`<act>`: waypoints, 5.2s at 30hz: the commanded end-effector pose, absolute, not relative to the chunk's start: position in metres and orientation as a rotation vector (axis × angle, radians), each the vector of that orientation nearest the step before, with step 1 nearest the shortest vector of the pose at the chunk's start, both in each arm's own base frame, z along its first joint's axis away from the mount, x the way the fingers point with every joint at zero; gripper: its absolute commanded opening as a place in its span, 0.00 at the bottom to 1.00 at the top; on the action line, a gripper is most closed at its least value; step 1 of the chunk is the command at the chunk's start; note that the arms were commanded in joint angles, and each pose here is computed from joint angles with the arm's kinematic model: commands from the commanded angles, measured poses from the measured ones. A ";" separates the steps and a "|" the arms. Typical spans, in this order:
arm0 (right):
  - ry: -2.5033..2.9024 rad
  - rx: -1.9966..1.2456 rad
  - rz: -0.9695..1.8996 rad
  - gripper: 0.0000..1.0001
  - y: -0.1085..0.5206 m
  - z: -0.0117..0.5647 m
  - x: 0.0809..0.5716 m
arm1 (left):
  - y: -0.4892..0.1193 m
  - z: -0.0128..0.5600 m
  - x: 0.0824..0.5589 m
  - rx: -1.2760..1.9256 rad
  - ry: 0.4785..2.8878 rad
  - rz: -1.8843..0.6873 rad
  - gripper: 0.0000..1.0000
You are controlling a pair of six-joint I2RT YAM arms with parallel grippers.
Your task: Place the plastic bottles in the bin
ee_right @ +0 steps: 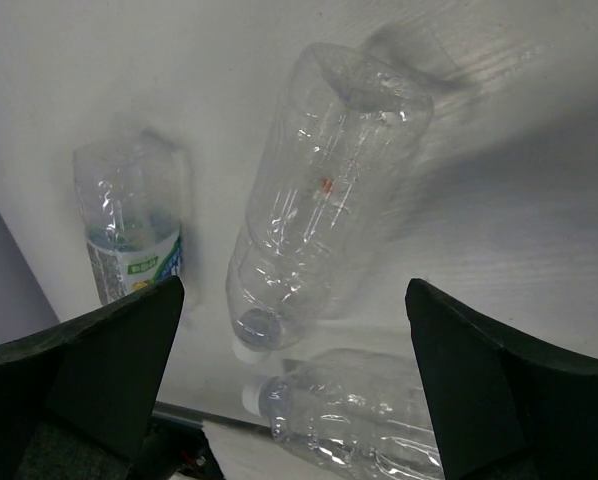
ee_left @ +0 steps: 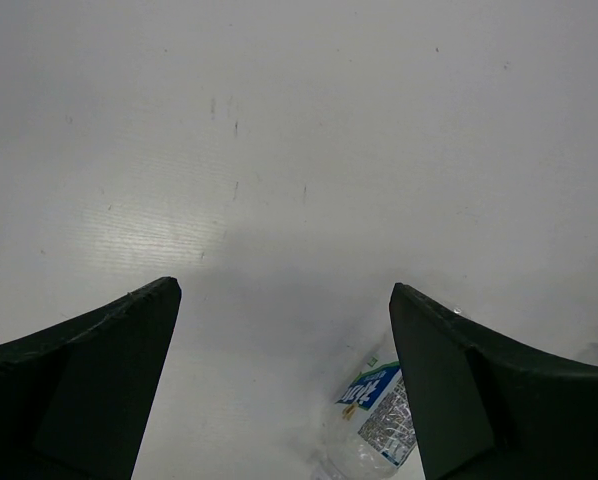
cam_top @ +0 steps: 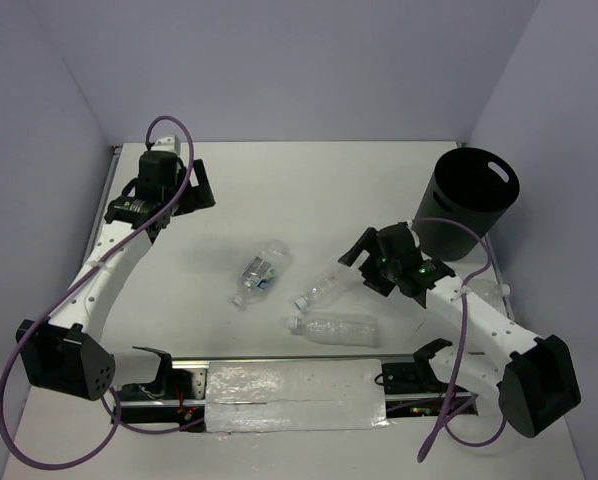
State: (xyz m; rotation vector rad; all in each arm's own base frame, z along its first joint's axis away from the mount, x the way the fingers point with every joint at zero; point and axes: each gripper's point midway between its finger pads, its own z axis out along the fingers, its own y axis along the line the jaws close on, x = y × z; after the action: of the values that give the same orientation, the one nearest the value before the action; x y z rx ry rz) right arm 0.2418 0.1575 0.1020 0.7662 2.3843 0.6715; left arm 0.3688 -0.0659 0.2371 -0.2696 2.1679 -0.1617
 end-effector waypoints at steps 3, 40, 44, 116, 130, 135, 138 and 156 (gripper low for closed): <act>2.330 0.837 0.766 1.00 0.176 0.097 0.265 | -0.061 0.246 0.366 -0.281 2.132 -0.151 0.99; 1.361 0.812 -0.462 0.38 -0.078 0.485 0.308 | -0.066 0.238 0.353 -0.236 2.186 -0.176 0.99; 1.313 0.867 -0.611 0.39 -0.106 0.487 0.294 | -0.070 0.234 0.354 -0.225 2.204 -0.191 0.99; 1.852 0.651 0.156 1.00 0.020 0.361 0.227 | -0.364 0.042 0.151 1.123 2.480 -0.318 0.80; 1.974 0.588 0.442 1.00 0.076 0.328 0.241 | -0.364 0.192 0.180 0.869 2.268 -0.753 0.54; 1.976 0.489 0.730 1.00 0.125 0.340 0.250 | -0.374 0.232 0.186 0.838 2.183 -0.912 0.54; 2.001 0.449 0.841 1.00 0.146 0.337 0.254 | -0.380 0.239 0.189 0.830 2.166 -0.944 0.54; 2.102 0.431 0.881 0.94 0.161 0.291 0.247 | -0.385 0.246 0.194 0.794 2.161 -0.989 0.56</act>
State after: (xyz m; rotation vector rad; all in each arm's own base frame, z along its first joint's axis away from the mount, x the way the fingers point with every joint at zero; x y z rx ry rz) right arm 0.2496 0.1575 0.2770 0.4647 2.1607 0.8357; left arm 0.1872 -0.3773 0.2217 0.8251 2.2251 -0.9366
